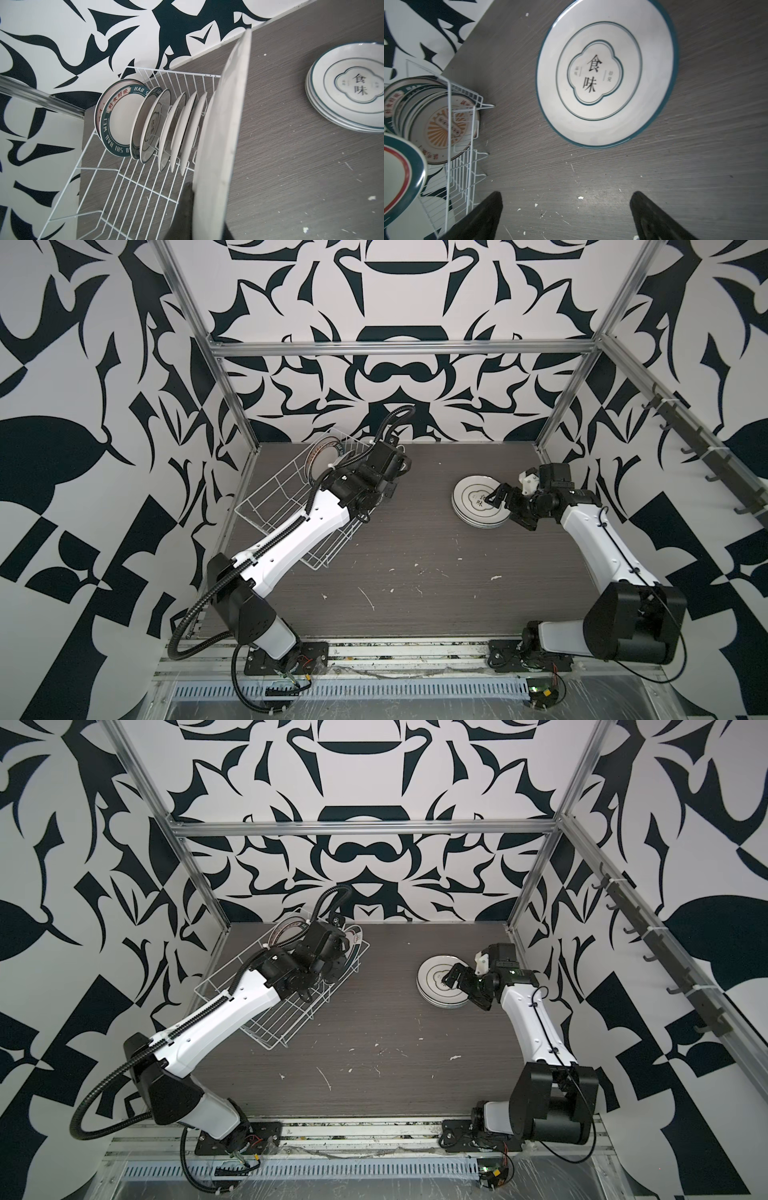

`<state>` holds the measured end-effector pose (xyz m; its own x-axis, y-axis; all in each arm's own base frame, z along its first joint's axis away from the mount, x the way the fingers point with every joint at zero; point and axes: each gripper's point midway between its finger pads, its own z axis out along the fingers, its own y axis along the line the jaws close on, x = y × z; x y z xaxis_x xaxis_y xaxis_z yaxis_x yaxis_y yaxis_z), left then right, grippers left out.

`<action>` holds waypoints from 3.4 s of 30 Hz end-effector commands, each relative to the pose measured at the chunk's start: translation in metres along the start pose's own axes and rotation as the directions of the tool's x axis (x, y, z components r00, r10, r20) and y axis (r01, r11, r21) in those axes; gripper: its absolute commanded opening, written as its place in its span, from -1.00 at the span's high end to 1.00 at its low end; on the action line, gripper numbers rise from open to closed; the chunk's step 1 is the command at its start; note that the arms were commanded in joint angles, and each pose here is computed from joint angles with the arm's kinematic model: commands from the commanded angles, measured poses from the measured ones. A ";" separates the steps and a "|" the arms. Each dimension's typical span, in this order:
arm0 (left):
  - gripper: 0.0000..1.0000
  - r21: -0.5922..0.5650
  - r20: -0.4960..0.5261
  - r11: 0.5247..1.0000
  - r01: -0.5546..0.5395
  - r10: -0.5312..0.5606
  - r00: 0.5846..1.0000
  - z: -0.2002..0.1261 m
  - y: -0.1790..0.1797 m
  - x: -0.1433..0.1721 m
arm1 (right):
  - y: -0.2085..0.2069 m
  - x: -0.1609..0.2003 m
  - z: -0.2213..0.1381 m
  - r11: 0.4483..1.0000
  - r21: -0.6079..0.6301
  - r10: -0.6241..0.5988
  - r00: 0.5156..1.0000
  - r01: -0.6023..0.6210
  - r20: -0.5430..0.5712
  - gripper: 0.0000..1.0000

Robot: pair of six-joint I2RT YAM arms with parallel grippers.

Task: Unload the plates from the dish rack
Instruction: Pick up a plate from the dish rack, then place the plate at the center of the table.

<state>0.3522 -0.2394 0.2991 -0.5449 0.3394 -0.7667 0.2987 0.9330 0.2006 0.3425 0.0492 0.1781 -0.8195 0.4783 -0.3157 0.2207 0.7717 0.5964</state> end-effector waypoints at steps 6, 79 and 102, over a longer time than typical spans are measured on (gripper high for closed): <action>1.00 0.358 0.054 0.821 0.445 -0.494 0.868 -0.044 -0.027 -0.018 | 0.103 0.020 -0.025 0.879 -0.477 0.004 1.000 0.005 0.018 -1.00; -0.99 -0.015 0.015 0.757 0.654 -0.654 0.757 -0.008 0.099 0.085 | 0.063 0.069 -0.083 0.989 -0.025 -0.147 0.988 0.148 0.057 1.00; -0.99 -0.101 0.041 0.788 0.607 -0.607 0.794 -0.012 0.113 0.113 | 0.005 0.140 -0.008 1.000 0.014 -0.004 0.964 0.008 -0.265 1.00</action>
<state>0.3177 -0.0962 0.2379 -0.5966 -0.3067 -0.7416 -0.1907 0.9518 -0.2403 0.2169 0.1053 0.1351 -0.9322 0.3486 -0.0975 0.2510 0.8166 0.5199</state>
